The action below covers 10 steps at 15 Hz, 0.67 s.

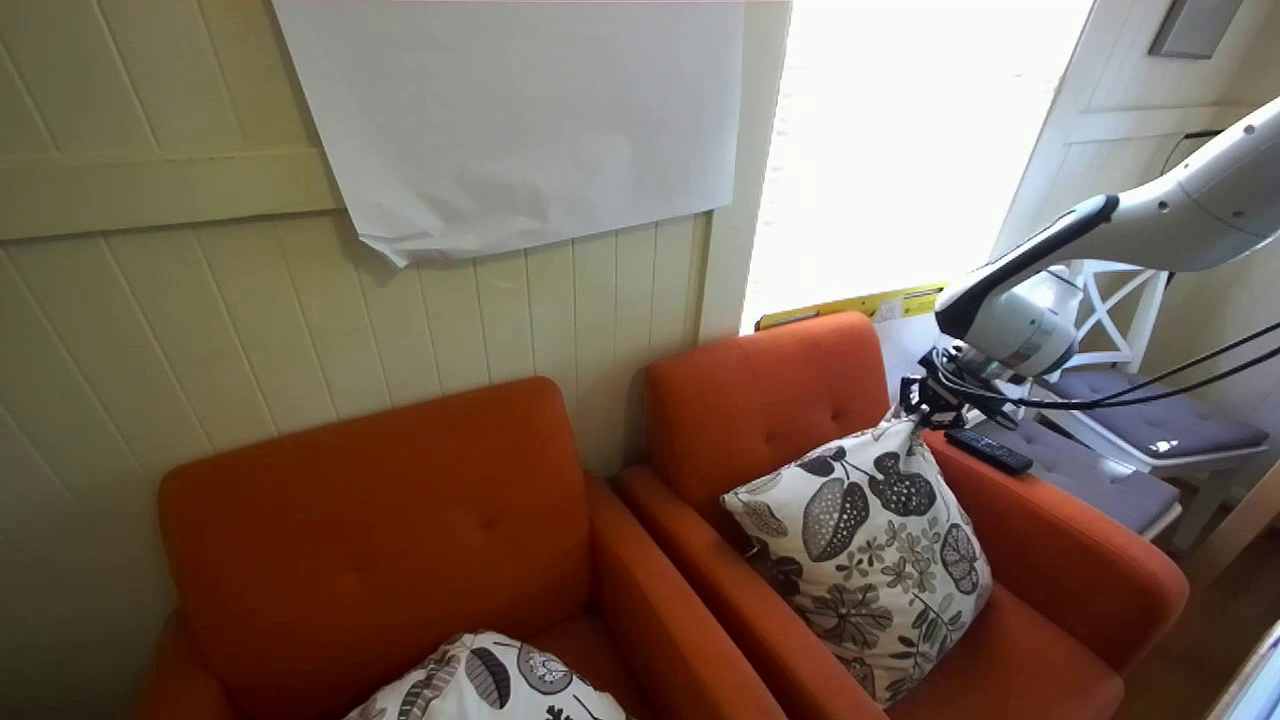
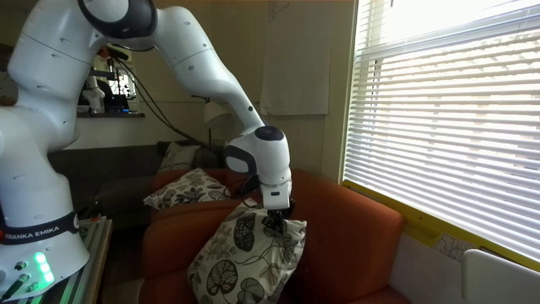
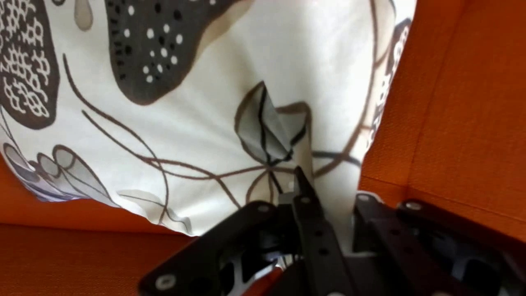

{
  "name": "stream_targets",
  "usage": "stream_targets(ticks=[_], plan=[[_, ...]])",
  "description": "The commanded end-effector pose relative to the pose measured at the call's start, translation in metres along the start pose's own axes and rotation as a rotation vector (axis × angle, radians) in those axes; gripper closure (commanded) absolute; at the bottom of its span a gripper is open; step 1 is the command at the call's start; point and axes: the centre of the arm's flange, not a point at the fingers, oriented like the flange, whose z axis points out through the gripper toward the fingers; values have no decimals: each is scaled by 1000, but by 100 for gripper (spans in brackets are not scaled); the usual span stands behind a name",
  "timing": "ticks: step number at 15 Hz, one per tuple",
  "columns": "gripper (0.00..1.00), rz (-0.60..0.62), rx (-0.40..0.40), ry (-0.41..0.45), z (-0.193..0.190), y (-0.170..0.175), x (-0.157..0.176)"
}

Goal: Set the cushion on the right couch upright

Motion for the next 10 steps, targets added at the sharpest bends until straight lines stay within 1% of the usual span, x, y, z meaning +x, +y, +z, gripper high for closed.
stream_targets(ticks=[1, 6, 9, 10], plan=[[96, -35, 138, 6, -69, 22, -15], [96, -74, 251, 23, -121, 25, -15], [96, -96, 327, 27, -143, 14, -14], [96, -84, 354, 29, -147, 7, -13]])
